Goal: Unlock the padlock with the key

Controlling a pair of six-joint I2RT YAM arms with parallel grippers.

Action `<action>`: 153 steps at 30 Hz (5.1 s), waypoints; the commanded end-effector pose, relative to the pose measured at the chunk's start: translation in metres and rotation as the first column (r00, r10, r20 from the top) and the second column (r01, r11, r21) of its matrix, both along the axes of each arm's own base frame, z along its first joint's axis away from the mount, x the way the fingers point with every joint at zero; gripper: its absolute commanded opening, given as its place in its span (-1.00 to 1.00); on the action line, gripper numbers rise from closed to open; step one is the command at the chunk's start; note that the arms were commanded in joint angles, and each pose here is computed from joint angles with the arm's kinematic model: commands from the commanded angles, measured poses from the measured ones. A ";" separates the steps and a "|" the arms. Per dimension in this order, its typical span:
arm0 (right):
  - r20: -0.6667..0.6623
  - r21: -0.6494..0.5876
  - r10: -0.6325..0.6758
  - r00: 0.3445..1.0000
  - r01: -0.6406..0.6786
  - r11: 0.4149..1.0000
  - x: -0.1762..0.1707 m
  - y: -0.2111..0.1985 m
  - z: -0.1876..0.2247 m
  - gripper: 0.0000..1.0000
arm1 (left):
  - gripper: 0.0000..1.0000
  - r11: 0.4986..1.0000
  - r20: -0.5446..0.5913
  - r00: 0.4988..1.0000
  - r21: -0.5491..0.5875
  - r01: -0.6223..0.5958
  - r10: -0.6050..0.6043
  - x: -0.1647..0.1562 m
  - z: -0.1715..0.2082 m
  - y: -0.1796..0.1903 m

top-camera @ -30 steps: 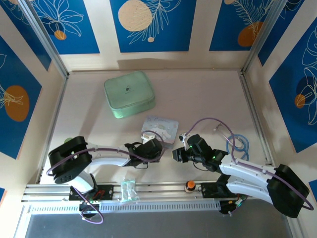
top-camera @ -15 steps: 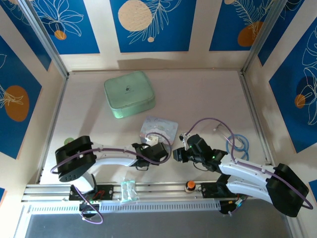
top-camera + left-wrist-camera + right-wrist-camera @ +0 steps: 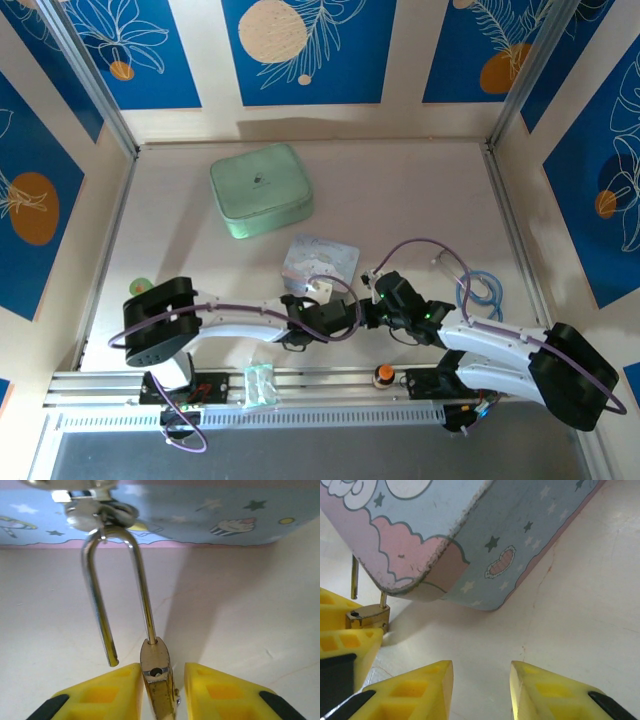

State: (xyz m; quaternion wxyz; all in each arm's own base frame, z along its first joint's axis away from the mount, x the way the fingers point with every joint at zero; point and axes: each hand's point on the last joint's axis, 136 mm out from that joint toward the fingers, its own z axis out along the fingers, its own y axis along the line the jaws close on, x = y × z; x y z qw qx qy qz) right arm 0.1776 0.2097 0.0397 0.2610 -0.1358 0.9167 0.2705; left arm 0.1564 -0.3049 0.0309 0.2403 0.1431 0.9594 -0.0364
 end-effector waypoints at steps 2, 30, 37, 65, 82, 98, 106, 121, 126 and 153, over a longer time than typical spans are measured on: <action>-0.003 -0.006 -0.015 1.000 0.015 1.000 0.001 -0.002 -0.004 -0.30 | -0.41 0.999 0.003 1.000 0.049 0.006 -0.006 -0.004 -0.002 0.004; 0.015 0.127 -0.063 0.998 0.061 0.990 -0.012 -0.012 0.015 -0.21 | -0.06 0.968 0.101 0.994 -0.244 0.060 -0.036 -0.001 0.062 -0.014; -0.001 0.125 -0.066 0.998 0.066 0.990 -0.015 -0.013 0.010 -0.21 | -0.06 0.970 0.052 0.999 -0.245 0.008 0.005 0.001 0.048 0.005; -0.055 0.209 -0.021 0.998 0.032 0.977 -0.025 0.015 0.021 0.04 | 0.04 0.926 0.063 0.998 -0.378 0.022 0.002 0.011 0.070 -0.007; -0.090 -0.080 0.012 0.996 -0.019 0.997 0.001 0.086 -0.003 -0.02 | 0.36 0.868 0.048 0.993 -0.493 -0.067 0.104 0.031 0.080 0.045; -0.130 -0.171 0.049 0.990 -0.071 0.983 -0.005 0.083 -0.027 -0.13 | 0.38 0.852 0.039 0.991 -0.516 -0.088 0.126 0.028 0.073 0.050; -0.161 -0.110 0.026 0.987 -0.044 0.993 -0.013 0.078 -0.029 -0.38 | 0.38 0.854 0.049 0.990 -0.513 -0.089 0.132 0.030 0.074 0.051; -0.236 -0.009 -0.056 0.970 0.055 0.998 -0.015 0.060 -0.039 -0.81 | 0.38 0.924 0.226 0.967 -0.381 -0.023 0.118 0.077 0.109 0.053; -0.254 -0.011 -0.110 0.961 0.111 0.994 -0.016 0.055 -0.043 -0.92 | 0.40 0.962 0.290 0.951 -0.271 -0.024 0.106 0.107 0.109 0.061; -0.431 -0.025 -0.386 0.816 0.417 0.909 -0.028 0.002 -0.071 -1.00 | 0.06 0.939 0.068 0.993 -0.335 -0.073 0.101 0.104 0.026 0.039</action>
